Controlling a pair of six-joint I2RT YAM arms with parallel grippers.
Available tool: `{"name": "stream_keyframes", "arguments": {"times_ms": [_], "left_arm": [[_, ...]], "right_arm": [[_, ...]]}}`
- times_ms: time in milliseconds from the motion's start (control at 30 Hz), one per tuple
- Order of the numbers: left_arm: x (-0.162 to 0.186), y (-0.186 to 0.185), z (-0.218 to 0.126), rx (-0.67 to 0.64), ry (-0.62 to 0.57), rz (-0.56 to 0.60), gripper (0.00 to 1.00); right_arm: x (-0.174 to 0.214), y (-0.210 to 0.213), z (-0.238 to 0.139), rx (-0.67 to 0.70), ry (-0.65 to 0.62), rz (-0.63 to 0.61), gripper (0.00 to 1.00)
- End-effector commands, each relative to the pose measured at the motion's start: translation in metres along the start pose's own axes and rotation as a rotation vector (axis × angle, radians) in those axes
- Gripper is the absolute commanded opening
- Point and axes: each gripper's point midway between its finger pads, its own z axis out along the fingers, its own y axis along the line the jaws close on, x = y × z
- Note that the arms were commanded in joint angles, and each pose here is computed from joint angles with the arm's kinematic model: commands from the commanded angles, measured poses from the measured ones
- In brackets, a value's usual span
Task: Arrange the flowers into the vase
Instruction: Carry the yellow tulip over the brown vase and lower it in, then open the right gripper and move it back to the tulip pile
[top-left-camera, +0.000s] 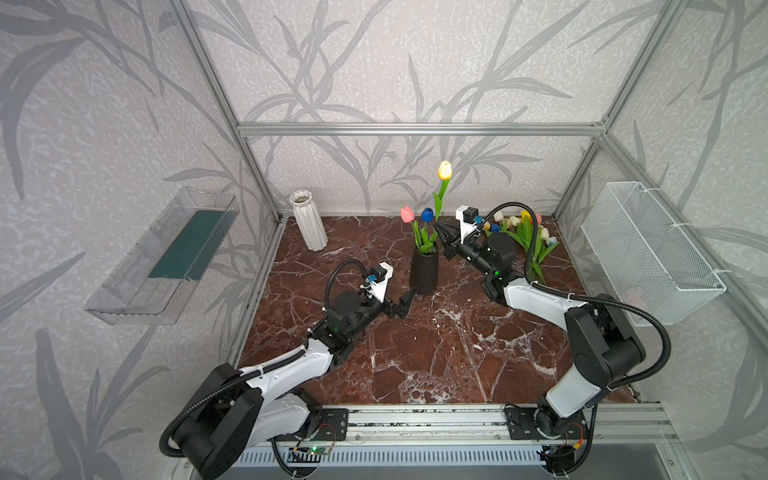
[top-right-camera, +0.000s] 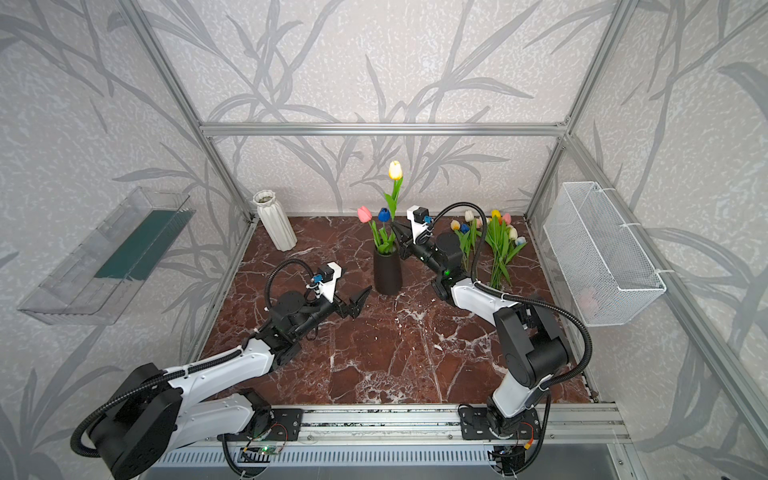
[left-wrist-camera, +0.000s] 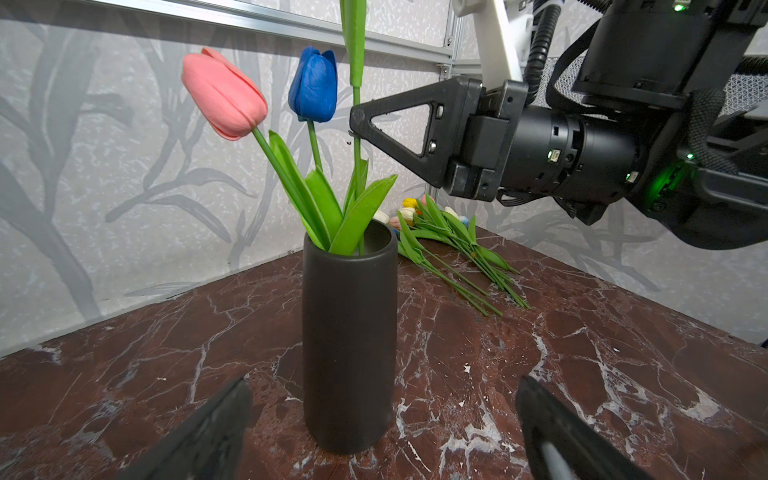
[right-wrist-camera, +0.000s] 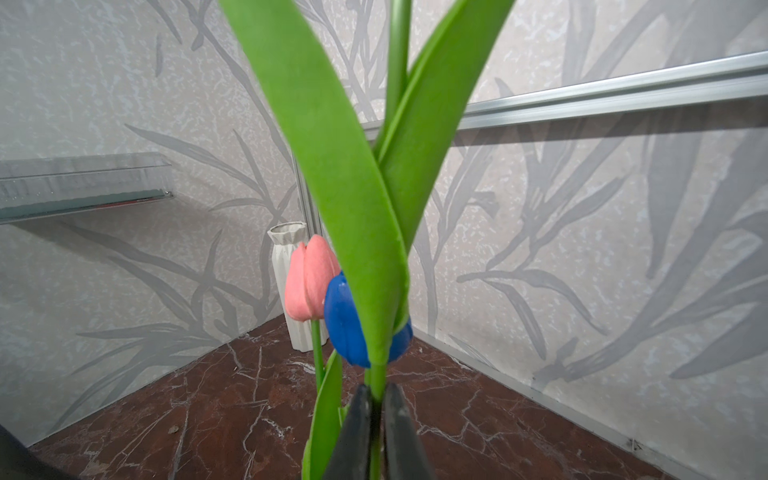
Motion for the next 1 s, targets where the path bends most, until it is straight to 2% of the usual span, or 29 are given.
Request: {"name": "stream_keyframes", "arguments": {"times_ms": [0,133,400,533,633,733,800,967], "left_arm": [[-0.015,-0.001,-0.002,0.001,-0.048,0.019,0.99],[-0.015,-0.001,-0.002,0.004,-0.047,0.017,0.99],[-0.020,-0.002,-0.002,0.008,-0.060,0.021,0.99],[-0.025,-0.004,-0.003,0.015,-0.070,0.021,1.00],[-0.033,-0.005,-0.007,0.019,-0.083,0.027,1.00],[-0.043,-0.006,-0.012,0.019,-0.103,0.035,0.99],[-0.044,-0.006,-0.014,0.017,-0.093,0.044,1.00],[-0.021,0.000,-0.008,-0.009,-0.030,0.048,0.99]], "right_arm": [[-0.013,0.000,-0.008,0.031,-0.019,-0.021,0.24],[-0.020,-0.002,-0.013,0.058,-0.017,-0.039,0.33],[-0.058,0.002,-0.038,0.112,-0.072,-0.082,0.39],[-0.080,0.000,-0.057,0.176,-0.091,-0.093,0.41],[-0.086,-0.008,-0.072,0.259,-0.052,-0.108,0.45],[-0.080,-0.029,-0.084,0.380,0.047,-0.100,0.48],[-0.064,-0.051,-0.091,0.458,0.165,-0.062,0.51],[-0.002,-0.116,-0.124,0.646,0.436,0.120,0.51]]}}
